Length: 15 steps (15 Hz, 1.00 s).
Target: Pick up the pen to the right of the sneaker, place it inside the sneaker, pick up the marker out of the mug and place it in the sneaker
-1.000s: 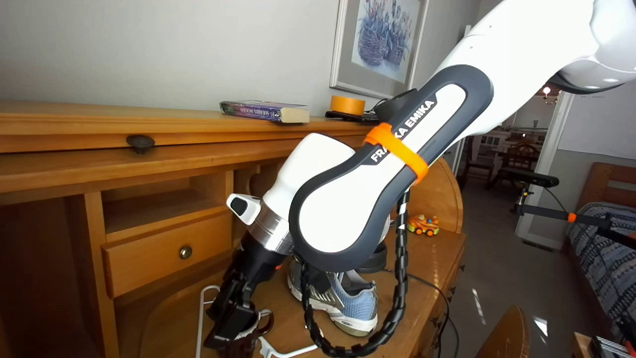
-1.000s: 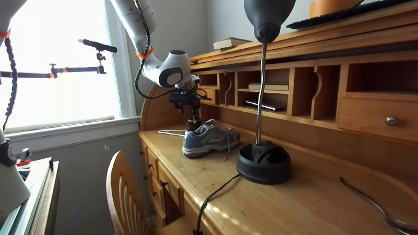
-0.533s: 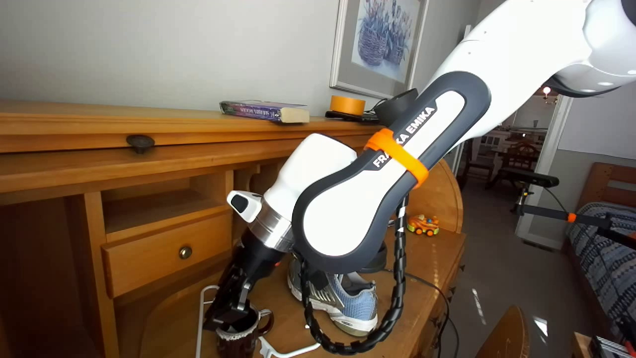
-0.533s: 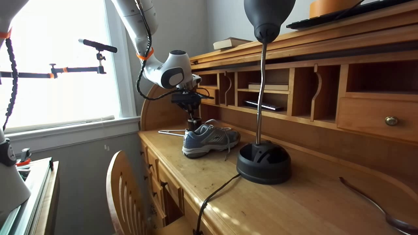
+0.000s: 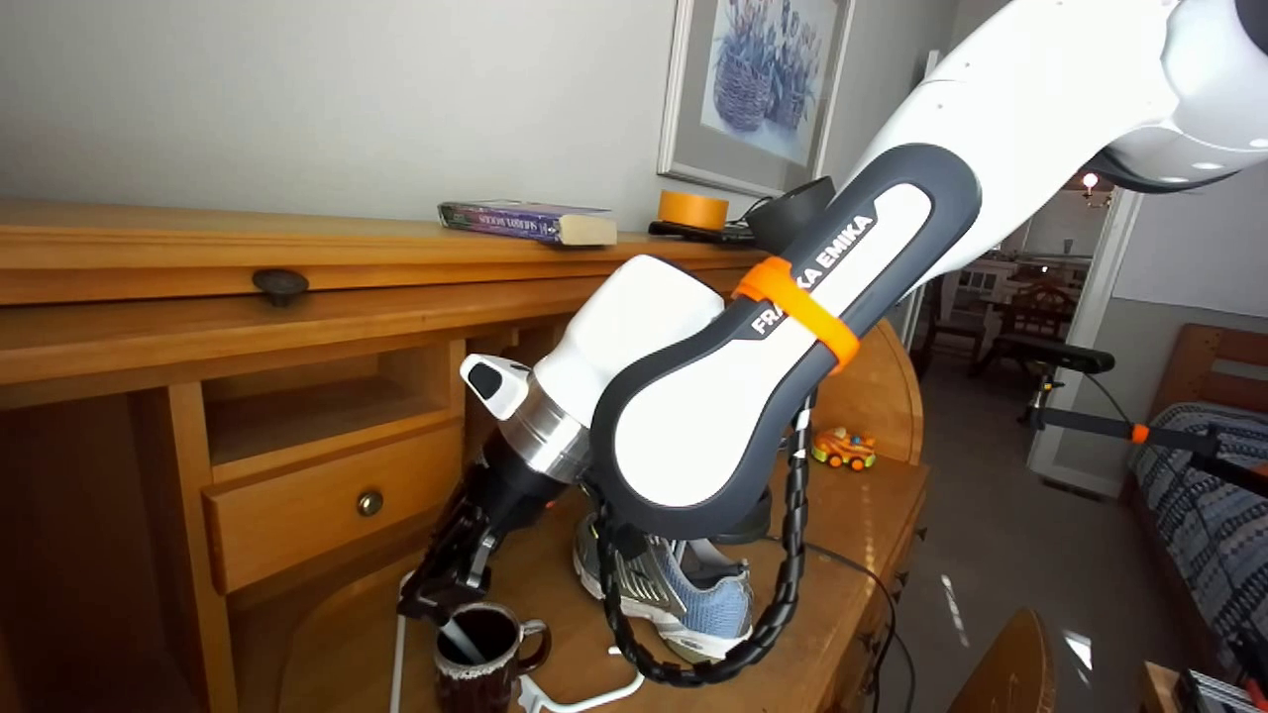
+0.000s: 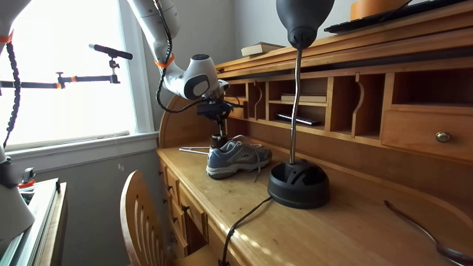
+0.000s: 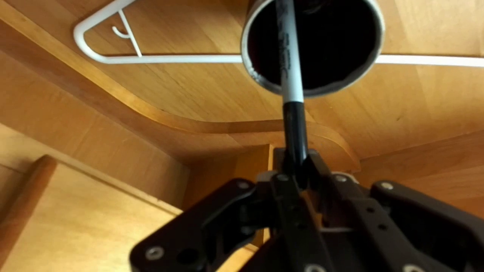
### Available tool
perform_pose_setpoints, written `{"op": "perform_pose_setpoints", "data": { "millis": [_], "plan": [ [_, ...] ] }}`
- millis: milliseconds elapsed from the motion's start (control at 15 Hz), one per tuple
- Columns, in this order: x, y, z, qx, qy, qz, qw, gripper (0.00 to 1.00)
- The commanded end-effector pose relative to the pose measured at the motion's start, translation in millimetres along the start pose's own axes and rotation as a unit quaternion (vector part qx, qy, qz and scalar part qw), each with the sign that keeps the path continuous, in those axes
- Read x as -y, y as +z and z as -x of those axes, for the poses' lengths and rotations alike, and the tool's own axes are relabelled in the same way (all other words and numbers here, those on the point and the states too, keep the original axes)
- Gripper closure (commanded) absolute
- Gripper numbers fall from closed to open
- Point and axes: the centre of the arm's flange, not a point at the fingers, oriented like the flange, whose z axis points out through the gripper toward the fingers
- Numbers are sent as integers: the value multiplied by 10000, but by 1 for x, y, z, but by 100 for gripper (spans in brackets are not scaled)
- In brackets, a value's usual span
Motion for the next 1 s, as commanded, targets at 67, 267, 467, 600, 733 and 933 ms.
{"op": "perform_pose_setpoints", "data": {
  "millis": [67,267,467,600,733,933],
  "plan": [
    [7,-28,-5,-351,-93,278,9990,96],
    [17,-46,-12,-534,-162,265,9981,96],
    [29,-67,-13,-618,-104,109,9980,96],
    [33,-84,-13,-668,-76,94,9977,96],
    [35,-99,-9,-659,-62,129,9977,96],
    [29,-118,4,-464,3,210,9987,96]
  ]
}}
